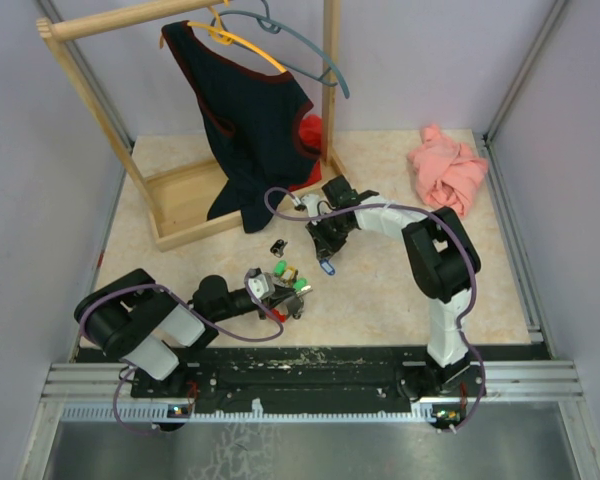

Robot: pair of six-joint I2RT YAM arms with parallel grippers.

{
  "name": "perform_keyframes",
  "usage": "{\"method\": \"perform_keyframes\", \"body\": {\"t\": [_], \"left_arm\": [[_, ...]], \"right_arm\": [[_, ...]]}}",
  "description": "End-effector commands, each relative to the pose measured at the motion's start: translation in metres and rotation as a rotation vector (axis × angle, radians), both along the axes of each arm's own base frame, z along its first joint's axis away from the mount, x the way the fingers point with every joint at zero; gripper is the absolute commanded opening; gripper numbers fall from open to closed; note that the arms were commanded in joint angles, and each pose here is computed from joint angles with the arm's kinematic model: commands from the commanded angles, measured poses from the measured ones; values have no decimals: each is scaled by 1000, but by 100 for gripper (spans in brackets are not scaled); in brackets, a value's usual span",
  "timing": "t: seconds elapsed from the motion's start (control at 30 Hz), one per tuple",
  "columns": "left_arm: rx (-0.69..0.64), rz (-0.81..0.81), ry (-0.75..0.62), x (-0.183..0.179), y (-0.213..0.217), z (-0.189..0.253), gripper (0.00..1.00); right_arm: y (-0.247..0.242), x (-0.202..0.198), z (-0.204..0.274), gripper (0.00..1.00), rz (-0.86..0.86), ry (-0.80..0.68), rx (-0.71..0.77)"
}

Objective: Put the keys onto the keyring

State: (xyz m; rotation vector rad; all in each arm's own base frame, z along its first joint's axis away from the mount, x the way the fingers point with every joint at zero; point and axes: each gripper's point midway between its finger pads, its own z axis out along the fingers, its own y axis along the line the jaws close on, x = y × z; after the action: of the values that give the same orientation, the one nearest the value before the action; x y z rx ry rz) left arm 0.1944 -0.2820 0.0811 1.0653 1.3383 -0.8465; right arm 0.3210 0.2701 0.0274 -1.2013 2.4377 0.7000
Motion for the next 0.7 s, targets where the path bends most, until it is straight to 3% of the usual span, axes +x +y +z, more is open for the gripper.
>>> {"method": "perform_keyframes", "body": {"t": [0.0,0.5,0.67], "left_arm": [[-20,-19,-19,-3,-2,6,1],[-19,-18,-16,-3,-2,6,1],[-16,-18,-14,-3,-2,5,1]], "right_arm": [[4,6,14,7,20,-26,34],[0,3,4,9,32,1,4],[0,2,4,1,38,-7,8]]}}
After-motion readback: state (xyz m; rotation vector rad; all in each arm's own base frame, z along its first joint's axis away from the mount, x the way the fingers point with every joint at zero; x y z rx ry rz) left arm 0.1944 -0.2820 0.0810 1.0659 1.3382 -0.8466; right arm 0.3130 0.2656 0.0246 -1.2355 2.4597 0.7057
